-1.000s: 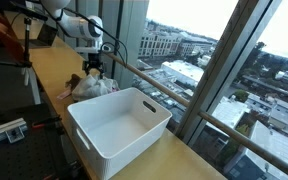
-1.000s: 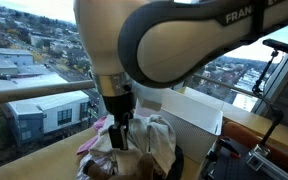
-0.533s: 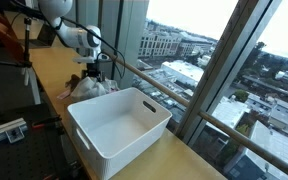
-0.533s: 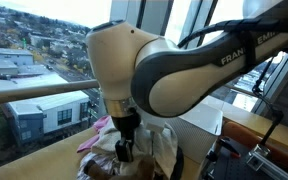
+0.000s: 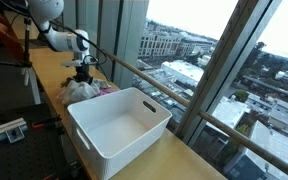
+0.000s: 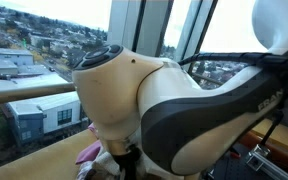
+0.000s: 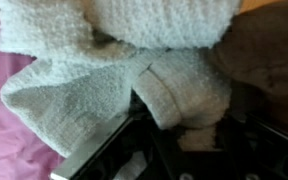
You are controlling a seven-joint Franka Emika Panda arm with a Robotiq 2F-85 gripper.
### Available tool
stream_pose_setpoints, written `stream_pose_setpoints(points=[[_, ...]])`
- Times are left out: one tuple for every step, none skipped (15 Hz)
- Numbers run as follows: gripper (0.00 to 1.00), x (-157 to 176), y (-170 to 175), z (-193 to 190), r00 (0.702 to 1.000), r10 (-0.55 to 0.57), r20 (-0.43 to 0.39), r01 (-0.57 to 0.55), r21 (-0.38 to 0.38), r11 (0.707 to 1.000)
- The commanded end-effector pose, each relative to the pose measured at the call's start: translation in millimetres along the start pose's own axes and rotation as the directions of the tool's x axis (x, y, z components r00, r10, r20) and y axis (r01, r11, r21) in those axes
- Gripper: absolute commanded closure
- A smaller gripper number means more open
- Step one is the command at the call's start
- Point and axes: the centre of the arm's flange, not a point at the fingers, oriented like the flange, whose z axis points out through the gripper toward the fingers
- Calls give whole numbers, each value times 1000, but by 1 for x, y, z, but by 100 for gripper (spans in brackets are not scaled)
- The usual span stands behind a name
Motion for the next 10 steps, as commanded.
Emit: stream_pose_setpoints(points=[[92, -17, -46, -25, 999, 37, -37, -38, -10, 999], [98, -19, -58, -34, 998, 49, -49, -50, -17, 999], [94, -21, -73, -44, 996, 58, -62, -60, -25, 998], [96, -23, -88, -55, 995, 70, -76, -73, -35, 997], [94, -26, -101, -65, 993, 81, -91, -85, -43, 995], [94, -29, -113, -76, 990, 94, -107, -100, -55, 993], [94, -33, -122, -86, 987, 107, -122, -114, -60, 992], [94, -36, -128, -94, 983, 124, -135, -134, -68, 989], [94, -40, -131, -103, 979, 140, -149, -152, -74, 986], [94, -44, -131, -111, 975, 155, -158, -170, -82, 982]])
